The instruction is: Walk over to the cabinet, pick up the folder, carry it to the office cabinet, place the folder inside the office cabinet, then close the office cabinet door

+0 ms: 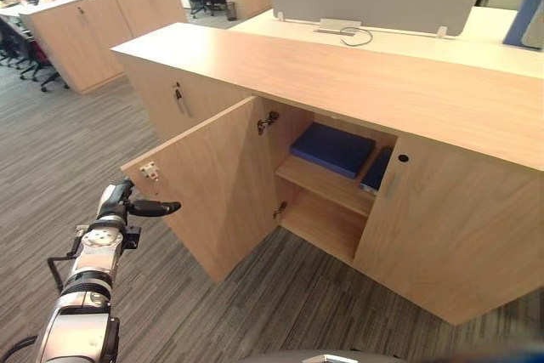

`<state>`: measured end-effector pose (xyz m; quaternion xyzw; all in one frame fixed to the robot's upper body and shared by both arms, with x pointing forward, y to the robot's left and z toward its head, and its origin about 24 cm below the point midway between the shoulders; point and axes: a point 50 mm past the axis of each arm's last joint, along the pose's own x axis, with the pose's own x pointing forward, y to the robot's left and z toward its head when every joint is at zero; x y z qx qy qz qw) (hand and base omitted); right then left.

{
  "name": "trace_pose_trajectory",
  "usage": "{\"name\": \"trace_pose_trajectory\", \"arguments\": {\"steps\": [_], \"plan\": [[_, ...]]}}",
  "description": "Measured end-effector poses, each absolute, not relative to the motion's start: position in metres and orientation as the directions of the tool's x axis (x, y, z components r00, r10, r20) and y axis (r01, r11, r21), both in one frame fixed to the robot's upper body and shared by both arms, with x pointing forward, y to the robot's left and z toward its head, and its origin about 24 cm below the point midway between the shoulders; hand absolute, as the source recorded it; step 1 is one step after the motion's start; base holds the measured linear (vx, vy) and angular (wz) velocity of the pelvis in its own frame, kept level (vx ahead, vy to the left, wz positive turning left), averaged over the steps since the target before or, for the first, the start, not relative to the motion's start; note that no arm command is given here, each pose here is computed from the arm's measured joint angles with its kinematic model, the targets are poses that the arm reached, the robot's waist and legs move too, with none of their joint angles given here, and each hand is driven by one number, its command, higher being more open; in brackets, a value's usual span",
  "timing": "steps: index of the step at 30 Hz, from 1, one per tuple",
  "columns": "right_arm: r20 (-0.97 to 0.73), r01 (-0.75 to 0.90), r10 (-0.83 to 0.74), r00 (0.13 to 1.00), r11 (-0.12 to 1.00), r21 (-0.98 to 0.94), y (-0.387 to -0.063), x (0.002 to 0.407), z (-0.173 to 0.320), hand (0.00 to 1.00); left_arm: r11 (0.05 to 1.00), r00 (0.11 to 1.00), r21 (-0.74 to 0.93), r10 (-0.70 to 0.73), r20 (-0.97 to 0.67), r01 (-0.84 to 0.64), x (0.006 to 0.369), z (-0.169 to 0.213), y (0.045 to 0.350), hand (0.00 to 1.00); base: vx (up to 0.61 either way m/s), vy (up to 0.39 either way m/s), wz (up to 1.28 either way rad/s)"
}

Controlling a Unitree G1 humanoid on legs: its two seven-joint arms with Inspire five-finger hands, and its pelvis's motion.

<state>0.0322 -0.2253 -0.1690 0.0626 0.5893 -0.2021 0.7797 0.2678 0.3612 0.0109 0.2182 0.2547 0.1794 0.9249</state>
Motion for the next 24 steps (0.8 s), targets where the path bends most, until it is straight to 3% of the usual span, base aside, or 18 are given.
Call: {"name": "trace_pose_trajectory", "arguments": {"steps": [8,10,12,14,17,18,20,21,23,24], "plan": [[-0.95,0.391,-0.227,0.216,0.911,-0.129,-0.222,0.03,-0.17,1.0,0.781,0.747,0.578,0.528,-0.405,-0.239,0.255,0.009,0.378,1.0,0.01,0.022,-0.25],[-0.95,0.39,-0.226,0.215,0.912,-0.128,-0.222,0.03,-0.17,1.0,0.74,0.758,0.65,0.522,-0.392,-0.173,0.256,0.01,0.375,1.0,-0.06,0.027,-0.01],[-0.952,0.388,-0.222,0.212,0.913,-0.127,-0.221,0.03,-0.171,1.0,0.633,0.789,0.773,0.492,-0.37,-0.032,0.253,0.015,0.373,1.0,-0.07,0.023,0.0],[-0.954,0.377,-0.223,0.202,0.916,-0.134,-0.221,0.028,-0.171,1.0,0.396,0.845,0.896,0.391,-0.364,0.203,0.251,0.024,0.366,1.0,-0.06,0.022,0.02],[-0.954,0.371,-0.23,0.191,0.917,-0.146,-0.223,0.026,-0.172,1.0,0.171,0.894,0.913,0.201,-0.4,0.37,0.247,0.041,0.343,1.0,-0.08,0.022,0.14],[-0.956,0.371,-0.227,0.183,0.917,-0.147,-0.223,0.025,-0.172,1.0,0.13,0.897,0.909,0.155,-0.414,0.397,0.248,0.043,0.335,1.0,-0.07,0.02,0.29],[-0.959,0.376,-0.228,0.169,0.914,-0.151,-0.223,0.024,-0.173,1.0,-0.04,0.874,0.873,-0.016,-0.486,0.485,0.245,0.048,0.303,1.0,-0.08,0.022,0.28],[-0.958,0.355,-0.227,0.174,0.922,-0.154,-0.223,0.027,-0.172,1.0,-0.134,0.824,0.841,-0.167,-0.541,0.525,0.238,0.049,0.273,1.0,-0.09,0.021,0.2],[-0.958,0.351,-0.224,0.178,0.924,-0.151,-0.222,0.029,-0.173,1.0,-0.159,0.756,0.827,-0.341,-0.559,0.54,0.229,0.05,0.236,1.0,-0.09,0.023,0.07],[-0.959,0.346,-0.219,0.181,0.927,-0.146,-0.221,0.031,-0.173,1.0,-0.15,0.679,0.824,-0.496,-0.541,0.547,0.219,0.053,0.202,1.0,-0.09,0.018,-0.05]]}}
